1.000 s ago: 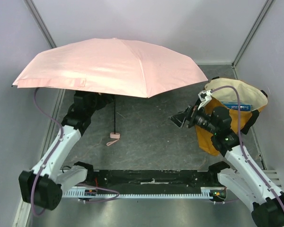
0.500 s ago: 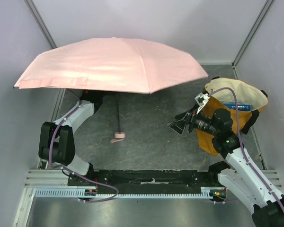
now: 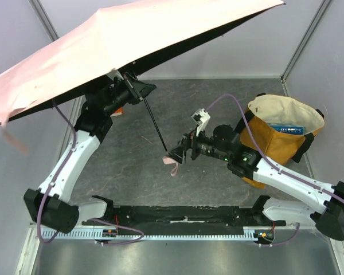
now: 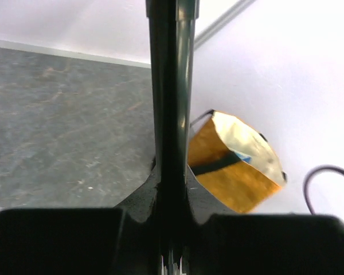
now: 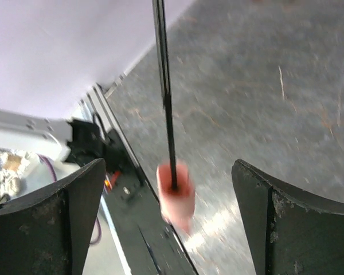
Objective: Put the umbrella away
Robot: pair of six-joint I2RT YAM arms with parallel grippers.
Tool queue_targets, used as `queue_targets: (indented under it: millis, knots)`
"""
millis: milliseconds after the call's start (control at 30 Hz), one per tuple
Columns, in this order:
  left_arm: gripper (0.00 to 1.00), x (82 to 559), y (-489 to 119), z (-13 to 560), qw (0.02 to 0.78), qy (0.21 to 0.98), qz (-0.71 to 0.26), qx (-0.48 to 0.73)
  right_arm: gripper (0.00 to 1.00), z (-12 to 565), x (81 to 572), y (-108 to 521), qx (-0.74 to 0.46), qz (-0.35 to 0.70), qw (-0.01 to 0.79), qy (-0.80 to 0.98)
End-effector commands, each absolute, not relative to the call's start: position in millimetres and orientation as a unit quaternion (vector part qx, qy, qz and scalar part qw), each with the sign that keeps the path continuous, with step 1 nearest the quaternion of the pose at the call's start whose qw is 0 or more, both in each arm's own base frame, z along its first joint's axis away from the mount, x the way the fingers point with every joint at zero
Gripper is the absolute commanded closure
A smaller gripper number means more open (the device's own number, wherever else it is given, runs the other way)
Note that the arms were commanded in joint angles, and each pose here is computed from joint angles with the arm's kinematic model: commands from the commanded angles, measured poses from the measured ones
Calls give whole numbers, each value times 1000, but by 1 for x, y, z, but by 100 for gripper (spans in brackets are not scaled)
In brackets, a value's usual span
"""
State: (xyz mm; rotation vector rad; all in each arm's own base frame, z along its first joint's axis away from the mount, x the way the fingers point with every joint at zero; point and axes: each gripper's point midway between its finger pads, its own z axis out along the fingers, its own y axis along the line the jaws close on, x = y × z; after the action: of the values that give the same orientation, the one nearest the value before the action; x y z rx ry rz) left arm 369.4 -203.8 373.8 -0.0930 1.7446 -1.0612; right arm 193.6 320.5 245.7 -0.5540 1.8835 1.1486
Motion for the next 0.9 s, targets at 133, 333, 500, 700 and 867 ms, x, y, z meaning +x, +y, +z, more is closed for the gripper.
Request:
queue_targets:
  millis: [133,333,500,700,867]
  knots:
    - [98,289,-229,413,496,682,-533,67,5,335,197,370,-167,545,480,667]
    - [98,265,-230,425,510,643,-563,100,23,337,173,415,-201,553,465,661]
    - [98,278,-212,403,490,689,-533,-19,50,317,193,414,-155,435,519,719]
    - [98,296,-189,372,453,735,-479,-159,100,291,221,423,-129,295,551,770]
    - [54,274,-202,400,476,691,-538,-80,100,303,200,434,-148,434,511,727]
